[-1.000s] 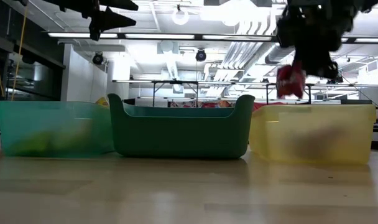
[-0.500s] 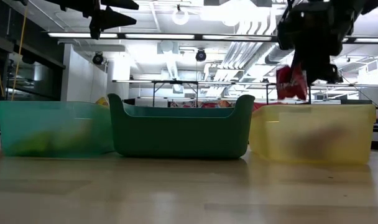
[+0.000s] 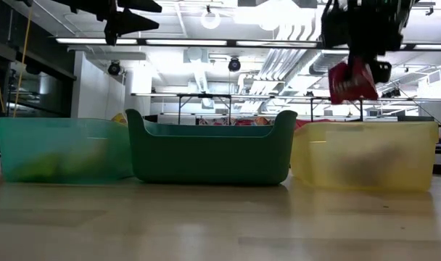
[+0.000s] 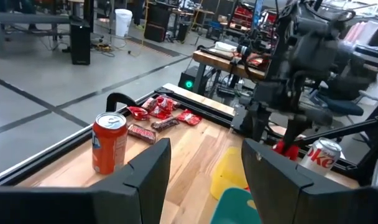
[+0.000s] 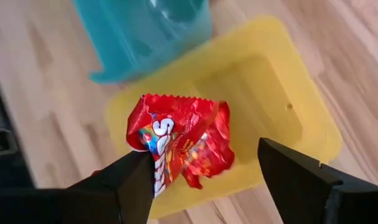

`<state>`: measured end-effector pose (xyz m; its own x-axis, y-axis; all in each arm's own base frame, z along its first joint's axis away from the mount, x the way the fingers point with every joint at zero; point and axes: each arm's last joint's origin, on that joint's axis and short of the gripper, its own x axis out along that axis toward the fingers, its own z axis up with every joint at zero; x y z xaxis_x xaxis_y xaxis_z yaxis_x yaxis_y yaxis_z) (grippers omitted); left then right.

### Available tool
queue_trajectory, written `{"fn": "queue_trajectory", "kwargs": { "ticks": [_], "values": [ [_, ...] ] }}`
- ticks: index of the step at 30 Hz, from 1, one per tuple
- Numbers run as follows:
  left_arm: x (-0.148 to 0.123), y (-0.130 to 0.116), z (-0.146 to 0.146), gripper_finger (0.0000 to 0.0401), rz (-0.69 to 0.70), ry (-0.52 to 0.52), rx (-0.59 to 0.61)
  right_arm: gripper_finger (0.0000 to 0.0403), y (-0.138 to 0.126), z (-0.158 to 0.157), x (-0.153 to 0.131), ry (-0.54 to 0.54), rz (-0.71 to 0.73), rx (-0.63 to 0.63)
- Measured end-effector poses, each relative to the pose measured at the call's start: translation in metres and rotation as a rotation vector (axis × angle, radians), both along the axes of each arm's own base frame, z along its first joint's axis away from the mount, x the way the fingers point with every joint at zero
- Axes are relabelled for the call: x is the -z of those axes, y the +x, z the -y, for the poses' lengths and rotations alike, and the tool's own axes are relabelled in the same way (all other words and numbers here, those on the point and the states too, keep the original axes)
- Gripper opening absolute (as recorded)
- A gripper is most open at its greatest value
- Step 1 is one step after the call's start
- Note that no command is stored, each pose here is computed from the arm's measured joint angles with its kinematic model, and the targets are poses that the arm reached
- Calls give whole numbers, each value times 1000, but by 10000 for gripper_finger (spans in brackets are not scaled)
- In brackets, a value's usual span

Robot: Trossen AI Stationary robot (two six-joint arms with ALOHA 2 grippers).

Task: Sort candy
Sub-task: Put the red candy into the yellow bin

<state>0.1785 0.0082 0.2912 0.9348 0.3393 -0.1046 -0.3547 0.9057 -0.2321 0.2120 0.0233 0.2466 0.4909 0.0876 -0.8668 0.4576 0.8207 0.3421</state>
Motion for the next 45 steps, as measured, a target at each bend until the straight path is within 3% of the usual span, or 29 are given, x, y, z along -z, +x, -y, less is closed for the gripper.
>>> {"fn": "queue_trajectory", "kwargs": {
  "ticks": [5, 11, 19, 22, 30, 34, 45],
  "values": [
    [0, 0, 0, 186, -2, 1, -18, 266, 10, 2, 24, 19, -172, 121],
    [0, 0, 0, 186, -2, 1, -18, 266, 25, -1, 22, 11, -37, 119],
    [0, 0, 0, 186, 2, -7, -19, 262, 7, 28, -4, -276, -253, 316],
    [0, 0, 0, 186, 2, -7, -19, 256, -3, 51, -6, -327, -345, 439],
    [0, 0, 0, 186, 3, -8, -18, 230, -40, 123, 34, -276, -496, 814],
    [0, 0, 0, 186, 4, -8, -18, 218, -60, 146, 59, -233, -478, 999],
    [0, 0, 0, 186, 3, -7, -18, 211, -90, 162, 104, -133, -333, 1430]
  ]
}}
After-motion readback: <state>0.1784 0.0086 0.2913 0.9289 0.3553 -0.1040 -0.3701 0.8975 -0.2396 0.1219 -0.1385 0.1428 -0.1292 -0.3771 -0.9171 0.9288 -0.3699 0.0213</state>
